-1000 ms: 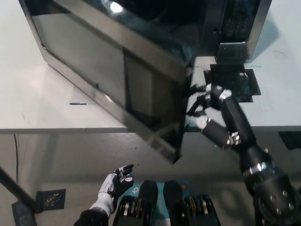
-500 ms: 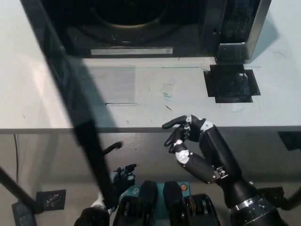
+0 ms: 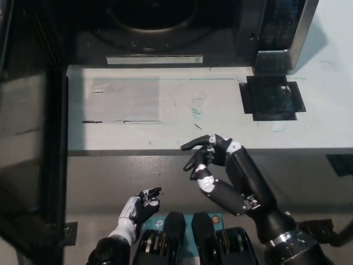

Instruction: A microwave is kept infront of the robot with its door slightly ajar. The robot uses its right hand to push the door towards the left to open it.

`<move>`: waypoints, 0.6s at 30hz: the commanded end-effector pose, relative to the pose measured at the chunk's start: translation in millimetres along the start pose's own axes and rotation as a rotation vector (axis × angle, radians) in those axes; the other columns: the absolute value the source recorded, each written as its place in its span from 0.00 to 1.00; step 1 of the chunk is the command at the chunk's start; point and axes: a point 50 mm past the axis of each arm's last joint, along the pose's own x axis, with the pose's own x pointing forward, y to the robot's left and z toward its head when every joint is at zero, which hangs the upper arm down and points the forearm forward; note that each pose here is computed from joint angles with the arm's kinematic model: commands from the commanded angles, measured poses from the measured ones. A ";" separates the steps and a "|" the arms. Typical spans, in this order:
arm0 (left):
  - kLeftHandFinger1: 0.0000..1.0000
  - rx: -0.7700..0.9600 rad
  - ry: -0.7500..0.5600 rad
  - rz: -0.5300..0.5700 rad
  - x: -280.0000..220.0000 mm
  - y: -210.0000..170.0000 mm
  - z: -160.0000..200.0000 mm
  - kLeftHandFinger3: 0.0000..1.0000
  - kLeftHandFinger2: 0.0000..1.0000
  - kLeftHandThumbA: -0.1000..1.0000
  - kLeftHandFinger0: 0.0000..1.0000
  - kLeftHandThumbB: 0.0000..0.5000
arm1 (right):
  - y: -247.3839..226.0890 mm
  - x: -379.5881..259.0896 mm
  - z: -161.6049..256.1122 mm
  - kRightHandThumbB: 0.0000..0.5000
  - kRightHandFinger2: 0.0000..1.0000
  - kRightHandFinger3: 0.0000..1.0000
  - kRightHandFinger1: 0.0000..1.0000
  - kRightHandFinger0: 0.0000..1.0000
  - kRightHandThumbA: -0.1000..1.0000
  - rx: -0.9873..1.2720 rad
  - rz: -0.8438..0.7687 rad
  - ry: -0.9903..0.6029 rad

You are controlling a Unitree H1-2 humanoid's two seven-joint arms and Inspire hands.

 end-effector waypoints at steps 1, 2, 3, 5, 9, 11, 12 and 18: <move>0.87 0.014 -0.061 -0.014 8.4 -5.3 20.6 0.75 0.87 0.19 0.90 0.35 | -17.9 -14.2 -5.0 0.29 0.41 0.59 0.32 0.31 0.23 0.014 -0.046 -0.002; 0.89 0.019 -0.067 -0.018 8.5 -4.9 20.3 0.76 0.88 0.20 0.92 0.35 | -24.0 -20.7 -11.2 0.30 0.41 0.59 0.32 0.29 0.22 0.006 -0.071 0.025; 0.89 0.020 -0.074 -0.020 8.7 -4.7 20.9 0.76 0.88 0.20 0.92 0.37 | -30.3 -26.9 -17.9 0.27 0.42 0.59 0.32 0.30 0.17 -0.007 -0.084 0.037; 0.89 0.016 -0.069 -0.017 9.2 -4.3 21.9 0.77 0.88 0.20 0.91 0.38 | -42.7 -40.7 -35.2 0.28 0.40 0.59 0.32 0.29 0.16 -0.025 -0.134 0.088; 0.89 0.008 -0.066 -0.016 9.6 -5.1 23.0 0.75 0.88 0.17 0.93 0.38 | -69.9 -79.9 -83.3 0.32 0.38 0.58 0.29 0.24 0.14 -0.091 -0.293 0.247; 0.87 0.009 -0.070 -0.018 9.7 -4.8 22.7 0.73 0.86 0.17 0.91 0.38 | -75.6 -90.1 -96.2 0.32 0.38 0.59 0.27 0.21 0.20 -0.102 -0.330 0.275; 0.84 0.010 -0.066 -0.014 9.9 -4.8 22.9 0.73 0.84 0.18 0.87 0.40 | -80.6 -101.9 -110.5 0.34 0.39 0.60 0.27 0.23 0.23 -0.086 -0.390 0.321; 0.88 0.015 -0.078 -0.022 10.8 -4.2 24.7 0.74 0.87 0.20 0.92 0.42 | -87.4 -126.9 -147.4 0.31 0.42 0.62 0.28 0.23 0.29 -0.084 -0.513 0.401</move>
